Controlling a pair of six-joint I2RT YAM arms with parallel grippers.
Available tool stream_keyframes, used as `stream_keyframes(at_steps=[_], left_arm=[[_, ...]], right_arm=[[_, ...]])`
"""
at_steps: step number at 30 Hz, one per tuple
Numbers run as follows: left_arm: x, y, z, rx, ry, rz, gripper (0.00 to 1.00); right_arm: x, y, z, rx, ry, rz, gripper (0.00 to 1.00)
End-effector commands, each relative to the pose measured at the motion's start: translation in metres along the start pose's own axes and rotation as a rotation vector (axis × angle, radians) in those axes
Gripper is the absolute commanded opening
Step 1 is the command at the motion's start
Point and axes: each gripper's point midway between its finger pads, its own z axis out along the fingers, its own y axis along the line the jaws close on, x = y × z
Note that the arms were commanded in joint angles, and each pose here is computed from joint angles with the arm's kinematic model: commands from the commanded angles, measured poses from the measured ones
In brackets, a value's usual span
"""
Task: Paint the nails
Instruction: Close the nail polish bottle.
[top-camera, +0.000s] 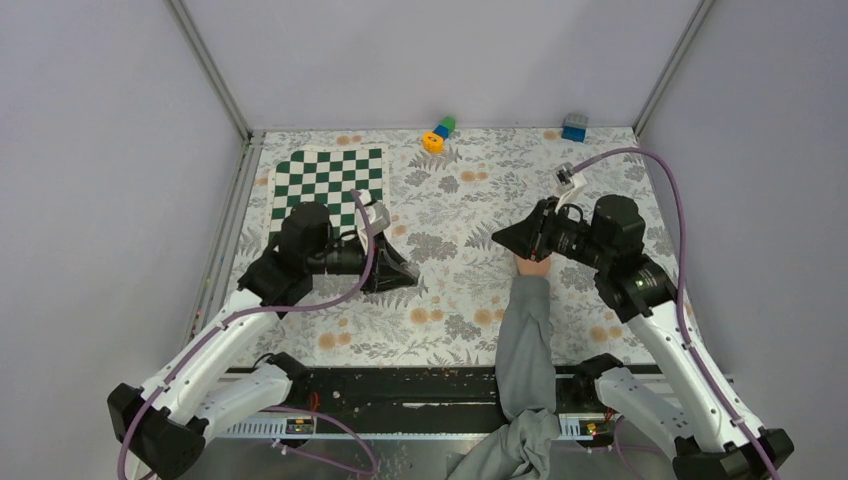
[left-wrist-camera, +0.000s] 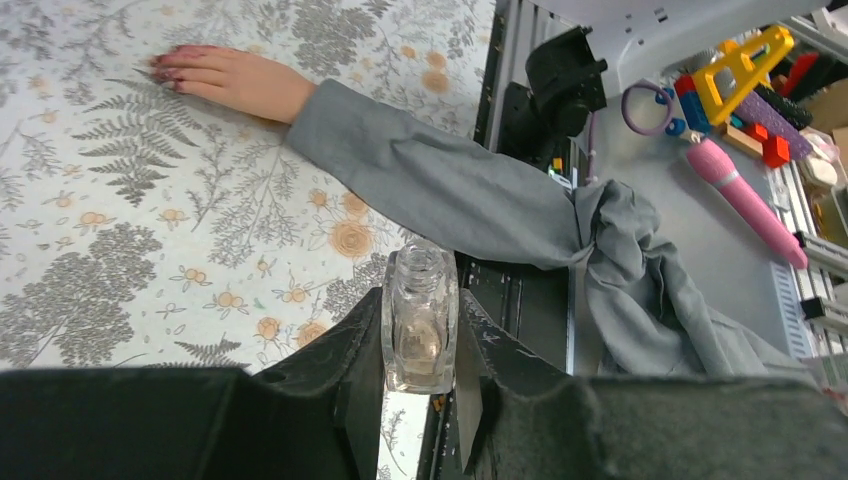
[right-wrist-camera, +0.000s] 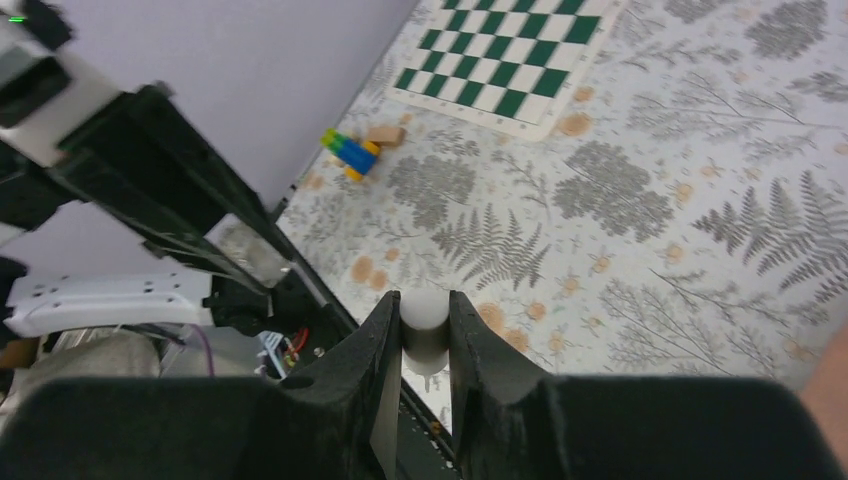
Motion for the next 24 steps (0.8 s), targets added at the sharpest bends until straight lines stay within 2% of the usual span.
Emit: stream_keyframes(at_steps=[1,12,16,20,24], left_arm=[[0.003,-0.014,0.004,0.077,-0.002,0.089,0.00],[0.020,-0.017,0.024,0.090,0.063,0.119,0.00],[-0.009,-0.034,0.036,0.145,0.037,0.099,0.00],[-0.038,-0.061,0.039,0.226,0.000,0.160,0.00],[-0.027,-0.079,0.046,0.330,0.024,0.171,0.00]], right_arm=[[-0.003,0.044,-0.018,-0.192,0.000,-0.022,0.00],[0.004,0.080,-0.046,-0.339,-0.031,-0.025,0.00],[0.004,0.087,-0.050,-0.363,-0.032,-0.012,0.00],[-0.004,0.098,-0.058,-0.387,-0.066,-0.002,0.00],[-0.020,0.113,-0.066,-0.445,-0.146,0.007,0.00]])
